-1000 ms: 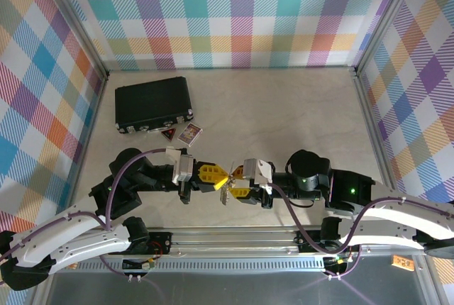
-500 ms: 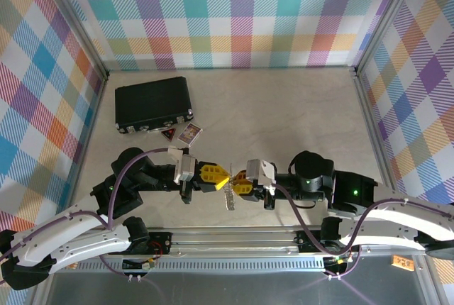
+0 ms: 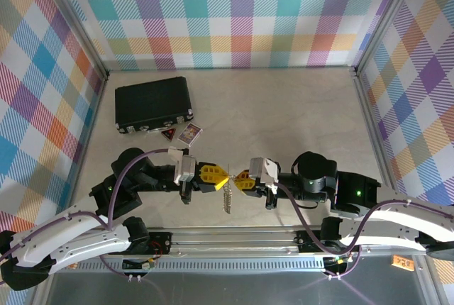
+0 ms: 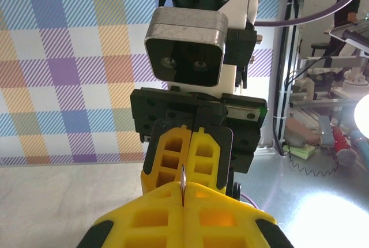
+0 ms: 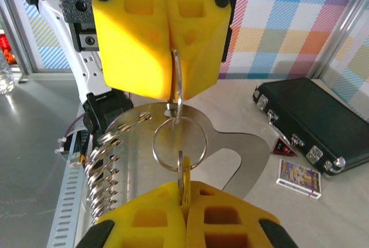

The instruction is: Put the keys on the keyring

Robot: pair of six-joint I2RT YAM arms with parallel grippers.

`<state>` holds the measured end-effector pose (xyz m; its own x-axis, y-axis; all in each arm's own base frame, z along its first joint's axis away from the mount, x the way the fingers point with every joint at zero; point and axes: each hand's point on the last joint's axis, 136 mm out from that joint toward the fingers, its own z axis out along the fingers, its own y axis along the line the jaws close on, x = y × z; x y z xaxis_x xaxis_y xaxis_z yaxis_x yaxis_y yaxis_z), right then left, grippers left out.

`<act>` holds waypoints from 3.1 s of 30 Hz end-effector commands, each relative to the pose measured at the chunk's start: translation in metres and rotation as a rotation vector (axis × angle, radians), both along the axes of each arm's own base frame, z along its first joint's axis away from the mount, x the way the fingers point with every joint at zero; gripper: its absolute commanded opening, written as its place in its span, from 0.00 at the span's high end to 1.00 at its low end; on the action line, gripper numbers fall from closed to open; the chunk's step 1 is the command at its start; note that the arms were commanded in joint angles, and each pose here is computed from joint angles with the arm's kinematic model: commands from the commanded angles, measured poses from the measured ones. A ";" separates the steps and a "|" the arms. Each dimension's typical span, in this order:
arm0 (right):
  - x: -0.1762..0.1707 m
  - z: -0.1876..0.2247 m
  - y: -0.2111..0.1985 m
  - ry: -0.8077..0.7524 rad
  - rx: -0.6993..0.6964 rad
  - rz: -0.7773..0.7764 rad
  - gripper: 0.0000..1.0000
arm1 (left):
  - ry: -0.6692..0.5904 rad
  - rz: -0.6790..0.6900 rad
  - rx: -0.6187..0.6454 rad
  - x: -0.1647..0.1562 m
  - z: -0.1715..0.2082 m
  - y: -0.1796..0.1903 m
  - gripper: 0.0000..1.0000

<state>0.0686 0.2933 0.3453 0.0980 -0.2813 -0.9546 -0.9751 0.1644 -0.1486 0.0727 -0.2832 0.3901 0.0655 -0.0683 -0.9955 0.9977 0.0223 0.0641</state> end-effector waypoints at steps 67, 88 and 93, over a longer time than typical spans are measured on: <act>0.014 0.019 0.001 -0.096 -0.121 -0.048 1.00 | 0.002 0.074 0.170 0.020 -0.042 -0.012 1.00; 0.005 -0.001 0.001 -0.109 -0.233 0.026 1.00 | 0.013 0.032 0.129 0.010 -0.034 -0.007 1.00; 0.000 -0.006 -0.001 -0.103 -0.271 0.056 1.00 | 0.012 -0.051 0.112 -0.004 -0.029 -0.007 1.00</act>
<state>0.0784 0.2896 0.3275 0.1801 -0.5422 -0.8207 -0.9553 0.1024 -0.2773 0.0819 -0.2914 0.3405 0.0315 0.1132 -0.9931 0.9988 0.0342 0.0356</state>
